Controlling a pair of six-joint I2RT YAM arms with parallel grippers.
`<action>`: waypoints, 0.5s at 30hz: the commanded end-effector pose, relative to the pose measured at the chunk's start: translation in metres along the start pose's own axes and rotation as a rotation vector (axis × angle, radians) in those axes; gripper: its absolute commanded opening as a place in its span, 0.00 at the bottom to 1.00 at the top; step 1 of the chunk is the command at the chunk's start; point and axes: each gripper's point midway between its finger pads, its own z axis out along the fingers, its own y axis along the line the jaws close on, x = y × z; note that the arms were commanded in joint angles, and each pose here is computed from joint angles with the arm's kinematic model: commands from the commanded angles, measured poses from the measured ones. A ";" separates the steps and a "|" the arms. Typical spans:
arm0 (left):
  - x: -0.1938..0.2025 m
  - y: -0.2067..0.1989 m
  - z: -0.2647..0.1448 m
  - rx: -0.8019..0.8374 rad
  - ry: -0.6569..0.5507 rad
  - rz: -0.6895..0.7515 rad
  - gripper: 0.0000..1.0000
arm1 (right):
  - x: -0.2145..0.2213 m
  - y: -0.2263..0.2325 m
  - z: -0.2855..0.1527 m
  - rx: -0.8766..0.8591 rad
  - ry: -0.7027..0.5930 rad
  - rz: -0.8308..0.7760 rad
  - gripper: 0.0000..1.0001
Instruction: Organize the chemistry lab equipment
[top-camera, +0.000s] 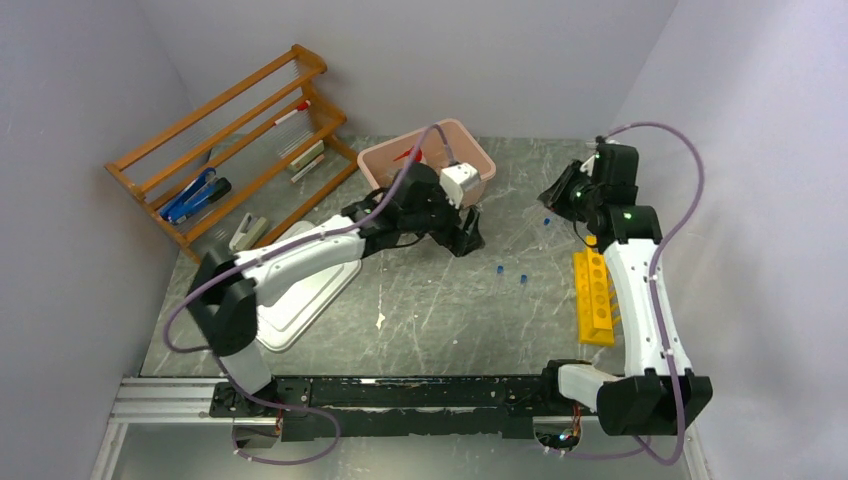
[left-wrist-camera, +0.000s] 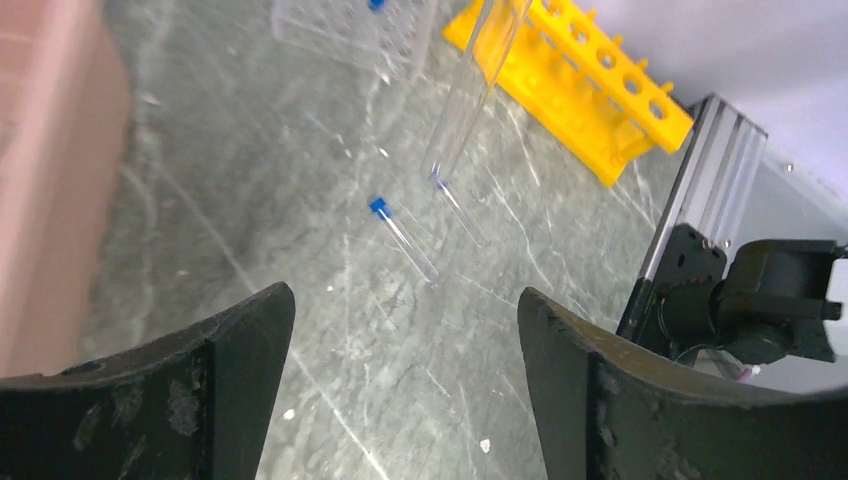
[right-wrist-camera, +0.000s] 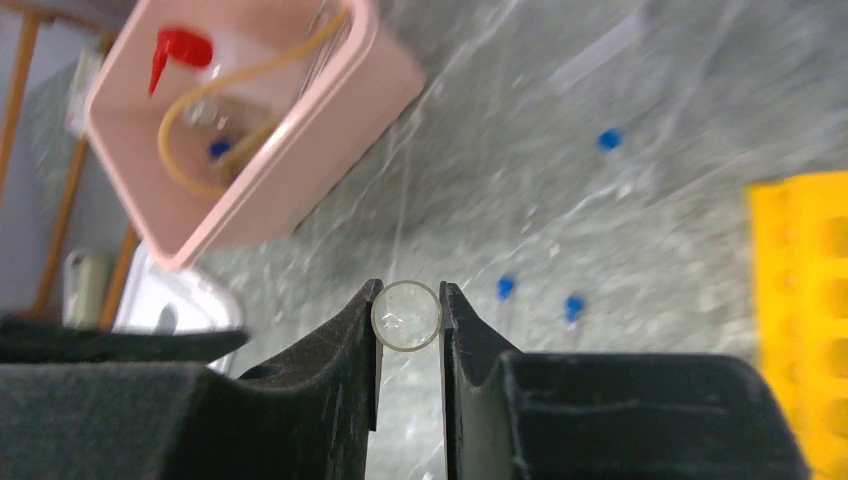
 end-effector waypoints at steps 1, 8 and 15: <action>-0.029 0.007 -0.046 -0.116 -0.096 0.025 0.85 | -0.060 -0.034 -0.042 0.262 -0.264 -0.102 0.13; -0.016 0.003 -0.086 -0.145 -0.083 0.024 0.82 | -0.094 -0.070 -0.080 0.515 -0.435 -0.137 0.14; 0.001 0.005 -0.117 -0.188 -0.083 0.040 0.82 | -0.094 -0.104 -0.103 0.724 -0.524 -0.117 0.13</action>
